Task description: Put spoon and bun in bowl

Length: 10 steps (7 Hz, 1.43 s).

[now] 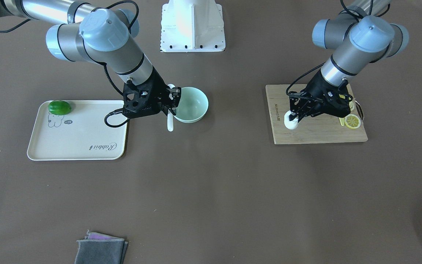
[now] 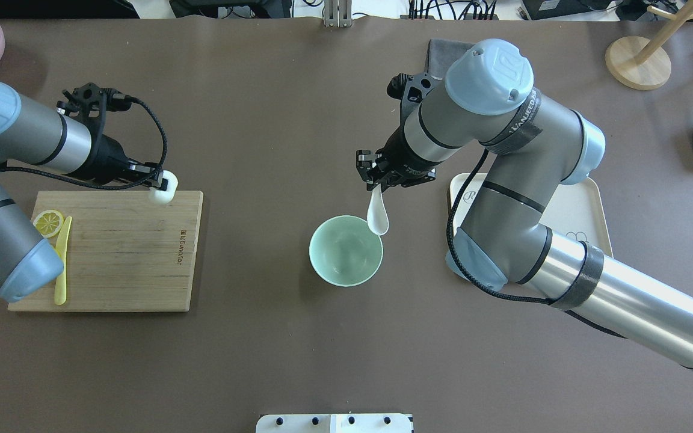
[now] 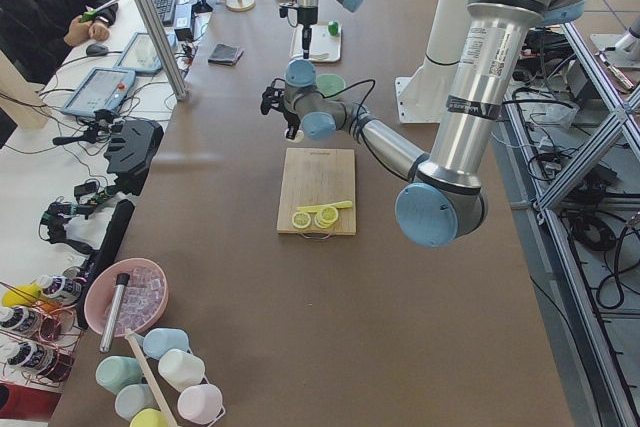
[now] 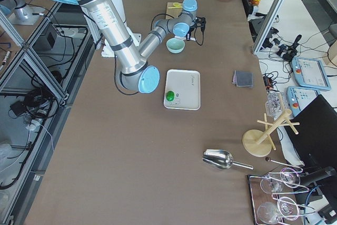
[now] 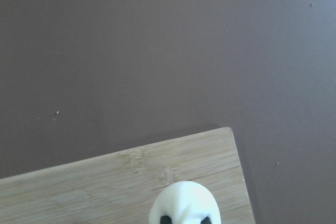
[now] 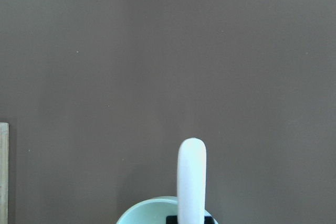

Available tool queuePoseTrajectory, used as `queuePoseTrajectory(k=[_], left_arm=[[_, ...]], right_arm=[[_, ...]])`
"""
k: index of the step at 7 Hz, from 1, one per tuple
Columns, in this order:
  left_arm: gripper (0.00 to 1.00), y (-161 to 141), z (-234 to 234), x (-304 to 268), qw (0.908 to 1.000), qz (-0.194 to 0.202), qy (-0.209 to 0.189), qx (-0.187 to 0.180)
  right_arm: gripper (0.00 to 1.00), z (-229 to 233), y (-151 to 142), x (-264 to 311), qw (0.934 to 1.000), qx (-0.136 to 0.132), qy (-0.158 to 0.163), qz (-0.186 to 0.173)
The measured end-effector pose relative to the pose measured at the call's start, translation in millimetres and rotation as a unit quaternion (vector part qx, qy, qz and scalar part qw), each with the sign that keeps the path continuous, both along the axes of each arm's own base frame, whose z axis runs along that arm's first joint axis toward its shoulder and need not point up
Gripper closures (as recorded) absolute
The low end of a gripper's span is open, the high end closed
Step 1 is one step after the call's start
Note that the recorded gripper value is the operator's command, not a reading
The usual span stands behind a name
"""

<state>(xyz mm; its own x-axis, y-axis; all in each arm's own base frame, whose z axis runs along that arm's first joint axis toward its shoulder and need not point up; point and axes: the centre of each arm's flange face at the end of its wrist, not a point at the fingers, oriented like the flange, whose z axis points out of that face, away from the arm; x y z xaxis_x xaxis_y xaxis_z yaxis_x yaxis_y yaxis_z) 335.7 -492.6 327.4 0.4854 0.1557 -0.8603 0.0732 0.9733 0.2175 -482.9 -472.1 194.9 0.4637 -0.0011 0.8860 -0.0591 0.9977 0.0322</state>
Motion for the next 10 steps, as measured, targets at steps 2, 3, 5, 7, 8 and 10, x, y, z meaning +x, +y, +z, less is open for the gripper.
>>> queuePoseTrajectory(k=[2,3,5,7,8,10], left_arm=[[1.0,-9.2,-53.6,7.4,0.9988,-0.021,0.035,-0.027],[1.0,-10.4,-67.8,10.4,0.9979,-0.027,0.046,-0.036],[1.0,-10.3,-79.6,14.0,0.997,-0.032,0.056,-0.044],[1.0,-3.8,-90.9,25.8,0.996,-0.029,0.065,-0.055],[1.0,4.0,-102.6,38.9,0.995,-0.025,0.073,-0.064],[1.0,34.0,-126.3,85.1,0.9935,-0.02,0.085,-0.073]], right_arm=[[1.0,1.8,28.3,-36.6,0.9997,0.018,0.015,-0.001],[1.0,6.4,40.5,-52.2,0.9994,0.025,0.023,-0.002],[0.0,15.0,51.9,-69.5,0.999,0.029,0.034,-0.004],[0.0,17.2,49.1,-67.5,0.999,0.027,0.037,-0.003],[0.0,14.2,33.3,-49.5,0.9992,0.02,0.034,0.0],[0.0,9.6,-15.4,15.4,0.9998,-0.005,0.02,0.0]])
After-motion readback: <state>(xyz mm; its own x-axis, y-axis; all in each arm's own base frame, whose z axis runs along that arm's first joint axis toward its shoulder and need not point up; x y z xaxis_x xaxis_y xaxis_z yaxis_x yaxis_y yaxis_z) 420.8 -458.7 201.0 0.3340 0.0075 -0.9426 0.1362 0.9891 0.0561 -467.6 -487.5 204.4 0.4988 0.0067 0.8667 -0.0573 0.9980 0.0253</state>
